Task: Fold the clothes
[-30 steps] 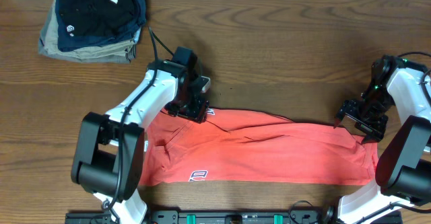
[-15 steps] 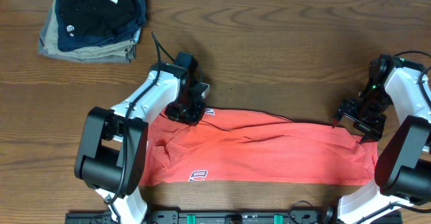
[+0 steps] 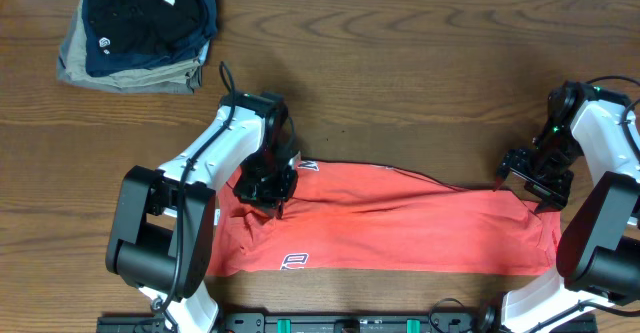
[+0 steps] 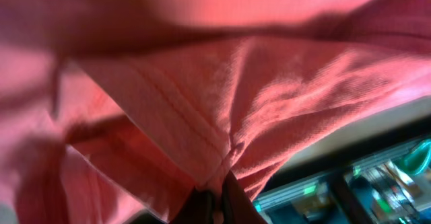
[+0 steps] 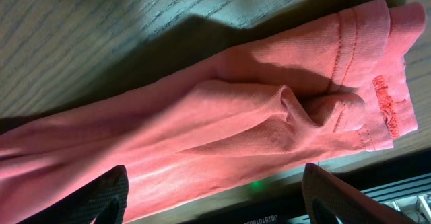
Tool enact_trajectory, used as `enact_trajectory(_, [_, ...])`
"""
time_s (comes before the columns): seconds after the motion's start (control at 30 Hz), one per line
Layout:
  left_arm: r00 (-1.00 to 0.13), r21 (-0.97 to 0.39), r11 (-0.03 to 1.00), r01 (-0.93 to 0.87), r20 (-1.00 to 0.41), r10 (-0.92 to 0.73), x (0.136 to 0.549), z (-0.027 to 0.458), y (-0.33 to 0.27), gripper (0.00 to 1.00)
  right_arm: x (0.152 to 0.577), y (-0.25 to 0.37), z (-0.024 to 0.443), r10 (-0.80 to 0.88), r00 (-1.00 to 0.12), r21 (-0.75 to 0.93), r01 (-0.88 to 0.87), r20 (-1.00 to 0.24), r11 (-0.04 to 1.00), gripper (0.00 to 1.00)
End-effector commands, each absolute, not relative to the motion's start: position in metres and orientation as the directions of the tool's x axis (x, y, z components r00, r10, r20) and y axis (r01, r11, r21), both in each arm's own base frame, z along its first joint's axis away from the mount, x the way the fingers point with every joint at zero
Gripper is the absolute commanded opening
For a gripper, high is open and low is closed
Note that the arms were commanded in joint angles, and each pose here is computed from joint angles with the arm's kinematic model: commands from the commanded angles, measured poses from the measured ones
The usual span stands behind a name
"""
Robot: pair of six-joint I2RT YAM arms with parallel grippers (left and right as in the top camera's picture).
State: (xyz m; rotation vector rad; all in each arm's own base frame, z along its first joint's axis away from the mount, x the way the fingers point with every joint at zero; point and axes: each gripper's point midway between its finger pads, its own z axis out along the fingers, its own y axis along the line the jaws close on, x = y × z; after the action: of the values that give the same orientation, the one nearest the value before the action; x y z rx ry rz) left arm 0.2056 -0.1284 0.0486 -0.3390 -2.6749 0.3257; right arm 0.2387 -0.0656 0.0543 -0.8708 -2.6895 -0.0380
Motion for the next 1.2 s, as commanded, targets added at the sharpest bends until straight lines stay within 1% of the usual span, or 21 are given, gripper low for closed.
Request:
enact_trajectory(0.0, [-0.883,-0.266,0.953,0.143,0.402,0.244,0.199,0.056,-0.128,0.06,0.239,-0.064,0.057,0.575,-0.765,-0.070,0.583,0.290,0.810,0.81])
enact_trajectory(0.17, [-0.888,-0.136,0.983,0.124,0.426,0.171,0.199,0.054,-0.108,0.06,0.240,-0.066,0.057,0.576,-0.767,-0.079,0.580,0.283,0.811,0.84])
enact_trajectory(0.2, [-0.887,-0.120,0.984,0.130,0.430,0.169,0.198,0.054,-0.105,0.23,0.240,-0.066,0.057,0.576,-0.767,-0.078,0.580,0.283,0.811,0.85])
enact_trajectory(0.23, [-0.887,-0.110,0.985,0.134,0.429,0.169,0.198,0.054,-0.103,0.50,0.240,-0.066,0.057,0.576,-0.767,-0.078,0.580,0.282,0.811,0.85])
enact_trajectory(0.27, [-0.888,-0.105,0.985,0.137,0.428,0.169,0.199,0.053,-0.102,0.72,0.240,-0.066,0.057,0.576,-0.767,-0.077,0.581,0.283,0.811,0.86])
enact_trajectory(0.3, [-0.888,-0.105,0.985,0.137,0.428,0.169,0.199,0.053,-0.102,0.83,0.240,-0.065,0.057,0.576,-0.767,-0.074,0.581,0.284,0.810,0.86])
enact_trajectory(0.5, [-0.890,-0.106,0.985,0.138,0.423,0.170,0.200,0.053,-0.103,0.93,0.240,-0.064,0.057,0.571,-0.769,-0.072,0.577,0.286,0.813,0.88])
enact_trajectory(0.63, [-0.893,-0.108,0.984,0.139,0.417,0.172,0.202,0.052,-0.103,0.93,0.241,-0.059,0.056,0.558,-0.780,-0.071,0.563,0.285,0.823,0.88])
enact_trajectory(0.73, [-0.893,-0.108,0.984,0.140,0.416,0.172,0.202,0.052,-0.103,0.94,0.246,-0.058,0.051,0.565,-0.781,-0.068,0.570,0.265,0.819,0.91])
enact_trajectory(0.77, [-0.892,-0.110,0.984,0.143,0.416,0.176,0.202,0.052,-0.103,0.95,0.247,-0.058,0.049,0.575,-0.776,-0.069,0.579,0.258,0.812,0.91])
enact_trajectory(0.8, [-0.892,-0.110,0.984,0.143,0.416,0.176,0.202,0.052,-0.103,1.00,0.248,-0.058,0.046,0.581,-0.774,-0.068,0.585,0.252,0.808,0.91])
enact_trajectory(0.83, [-0.892,-0.110,0.984,0.143,0.416,0.176,0.202,0.052,-0.103,0.98,0.248,-0.058,0.043,0.587,-0.772,-0.067,0.590,0.245,0.804,0.91])
enact_trajectory(1.0, [-0.892,-0.110,0.984,0.143,0.415,0.176,0.202,0.052,-0.103,0.98,0.252,-0.058,0.030,0.590,-0.778,-0.052,0.595,0.215,0.802,0.91])
enact_trajectory(1.07, [-0.895,-0.111,0.983,0.144,0.410,0.177,0.203,0.051,-0.104,0.98,0.251,-0.058,0.028,0.590,-0.778,-0.052,0.594,0.214,0.803,0.86])
enact_trajectory(1.1, [-0.896,-0.112,0.983,0.144,0.406,0.177,0.204,0.051,-0.104,0.98,0.252,-0.058,0.028,0.590,-0.779,-0.051,0.594,0.213,0.802,0.81])
enact_trajectory(1.17, [-0.899,-0.113,0.983,0.145,0.400,0.178,0.205,0.050,-0.104,0.98,0.255,-0.059,0.027,0.591,-0.781,-0.046,0.595,0.201,0.802,0.67])
